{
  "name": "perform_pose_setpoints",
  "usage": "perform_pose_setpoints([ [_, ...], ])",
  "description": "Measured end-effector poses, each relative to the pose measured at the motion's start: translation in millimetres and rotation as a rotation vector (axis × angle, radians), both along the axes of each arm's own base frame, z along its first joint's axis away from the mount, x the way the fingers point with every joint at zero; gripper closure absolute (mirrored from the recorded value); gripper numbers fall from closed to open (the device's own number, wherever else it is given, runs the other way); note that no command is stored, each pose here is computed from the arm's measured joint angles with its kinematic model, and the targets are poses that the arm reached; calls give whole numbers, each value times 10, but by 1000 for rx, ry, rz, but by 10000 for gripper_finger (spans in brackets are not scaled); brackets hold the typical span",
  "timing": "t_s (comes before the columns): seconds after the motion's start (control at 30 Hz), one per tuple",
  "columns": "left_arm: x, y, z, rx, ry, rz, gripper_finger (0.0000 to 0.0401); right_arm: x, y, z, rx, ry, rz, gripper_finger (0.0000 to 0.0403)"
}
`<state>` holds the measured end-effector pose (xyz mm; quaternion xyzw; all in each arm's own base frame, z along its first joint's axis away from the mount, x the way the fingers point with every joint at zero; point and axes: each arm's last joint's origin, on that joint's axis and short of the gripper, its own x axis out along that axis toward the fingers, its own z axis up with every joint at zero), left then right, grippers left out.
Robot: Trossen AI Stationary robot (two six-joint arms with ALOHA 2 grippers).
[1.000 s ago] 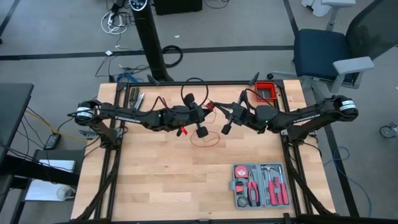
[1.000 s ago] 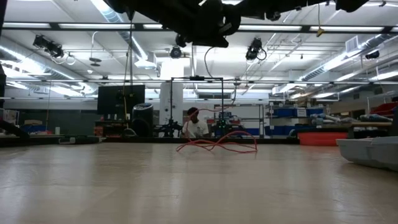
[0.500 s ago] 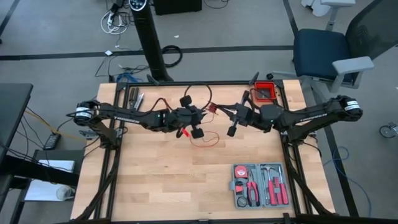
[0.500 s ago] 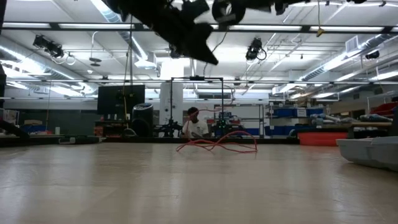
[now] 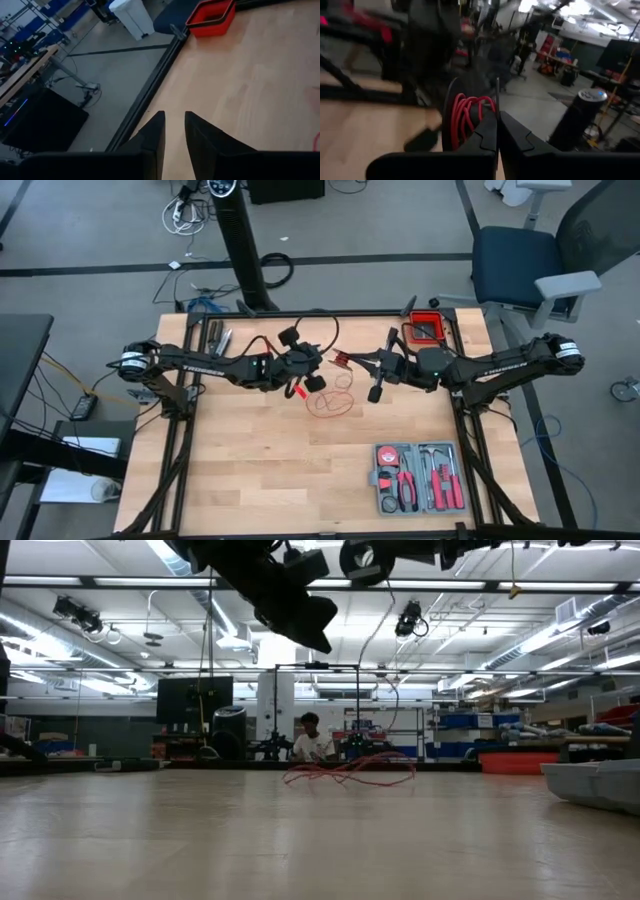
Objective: Coil cords
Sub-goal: Coil the wire
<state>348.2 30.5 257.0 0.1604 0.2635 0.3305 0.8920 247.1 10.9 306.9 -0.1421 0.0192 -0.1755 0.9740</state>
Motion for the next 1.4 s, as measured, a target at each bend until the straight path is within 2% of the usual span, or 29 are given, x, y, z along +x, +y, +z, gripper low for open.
perform_pose_setpoints([
  [0.23,-12,18,-55,-61,61,-95,323,-22,-84,-65,-12,85,-20,401],
  [0.53,-129,325,-196,-100,113,40,323,-155,-149,-24,-9,124,-3,402],
  [0.67,-173,370,-309,-116,41,21,323,-259,-151,43,-4,109,-2,402],
  [0.9,-309,430,-363,-195,-316,-176,323,-458,-154,162,10,65,12,402],
  [1.03,-407,432,-387,-256,-520,-379,323,-518,-153,136,9,14,33,402],
  [1.2,-445,372,-386,-297,-579,-555,323,-548,-193,42,-12,-97,53,402],
  [1.4,-394,314,-323,-347,-578,-652,322,-508,-276,-165,-39,-214,31,402],
])
